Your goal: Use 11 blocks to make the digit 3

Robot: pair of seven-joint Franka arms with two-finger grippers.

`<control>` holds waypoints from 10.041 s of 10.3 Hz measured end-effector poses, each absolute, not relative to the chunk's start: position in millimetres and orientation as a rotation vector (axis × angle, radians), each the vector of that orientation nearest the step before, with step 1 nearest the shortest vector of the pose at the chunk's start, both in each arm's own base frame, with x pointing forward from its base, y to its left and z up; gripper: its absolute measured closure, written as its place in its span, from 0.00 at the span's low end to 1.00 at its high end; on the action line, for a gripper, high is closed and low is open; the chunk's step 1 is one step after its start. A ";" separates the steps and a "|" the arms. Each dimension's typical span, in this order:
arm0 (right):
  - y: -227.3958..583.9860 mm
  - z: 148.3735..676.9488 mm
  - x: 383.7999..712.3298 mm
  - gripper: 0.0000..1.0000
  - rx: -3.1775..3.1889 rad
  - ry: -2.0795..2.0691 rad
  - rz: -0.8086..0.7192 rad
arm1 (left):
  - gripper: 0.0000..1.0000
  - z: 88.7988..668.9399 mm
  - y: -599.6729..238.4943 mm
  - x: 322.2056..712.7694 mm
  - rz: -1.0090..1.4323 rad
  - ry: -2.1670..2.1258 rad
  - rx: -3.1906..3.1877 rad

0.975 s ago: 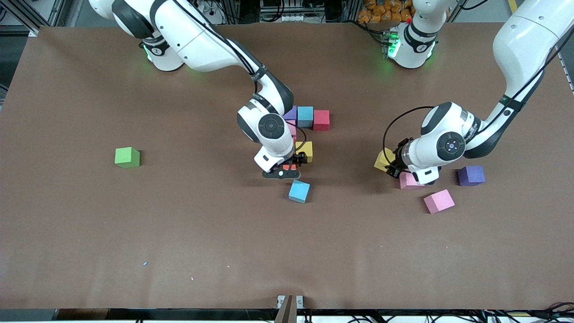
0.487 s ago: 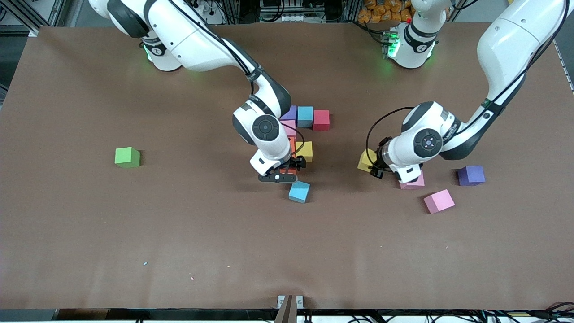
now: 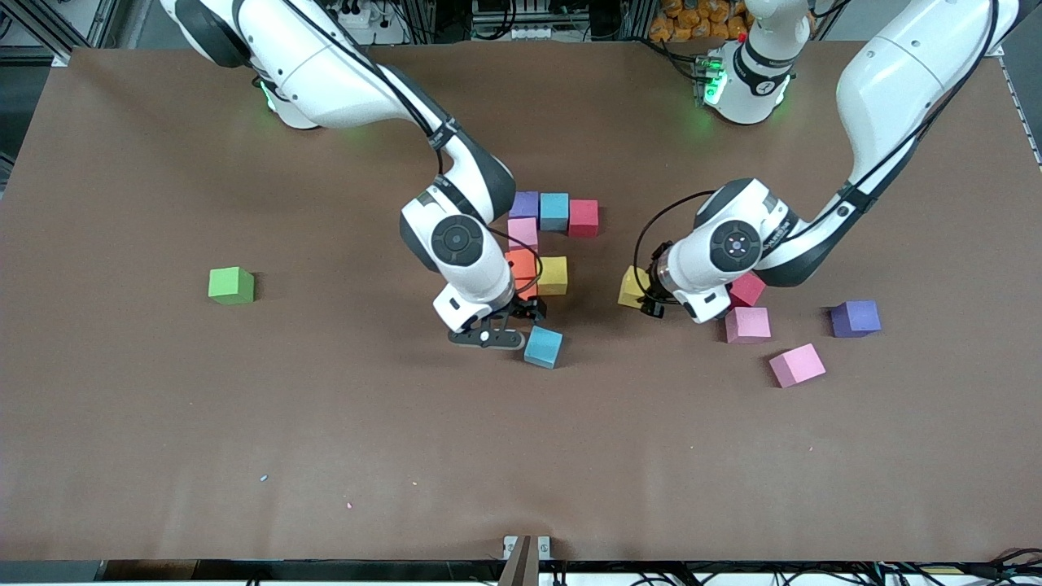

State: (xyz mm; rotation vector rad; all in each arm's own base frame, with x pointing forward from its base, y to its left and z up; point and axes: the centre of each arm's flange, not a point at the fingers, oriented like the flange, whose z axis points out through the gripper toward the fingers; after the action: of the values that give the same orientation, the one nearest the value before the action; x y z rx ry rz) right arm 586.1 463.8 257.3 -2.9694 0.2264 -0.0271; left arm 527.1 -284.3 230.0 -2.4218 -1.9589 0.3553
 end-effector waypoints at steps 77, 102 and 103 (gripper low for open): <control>284.8 367.3 652.1 0.00 -3.090 -0.126 0.396 | 0.00 245.1 -139.1 636.0 0.261 -0.320 -3.007; -7.0 636.5 540.9 0.00 -3.139 -0.015 0.083 | 0.40 225.8 -138.0 639.8 0.275 -0.376 -3.051; -4.9 635.4 541.1 0.00 -3.139 -0.021 0.086 | 0.40 231.7 -167.8 637.8 0.279 -0.508 -3.048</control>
State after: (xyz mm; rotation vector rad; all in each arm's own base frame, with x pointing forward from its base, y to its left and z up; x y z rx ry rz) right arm 541.1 -4.9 635.4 -3.1391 -0.0208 0.0857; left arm 637.8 -167.8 231.7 -3.0484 -0.5082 0.2789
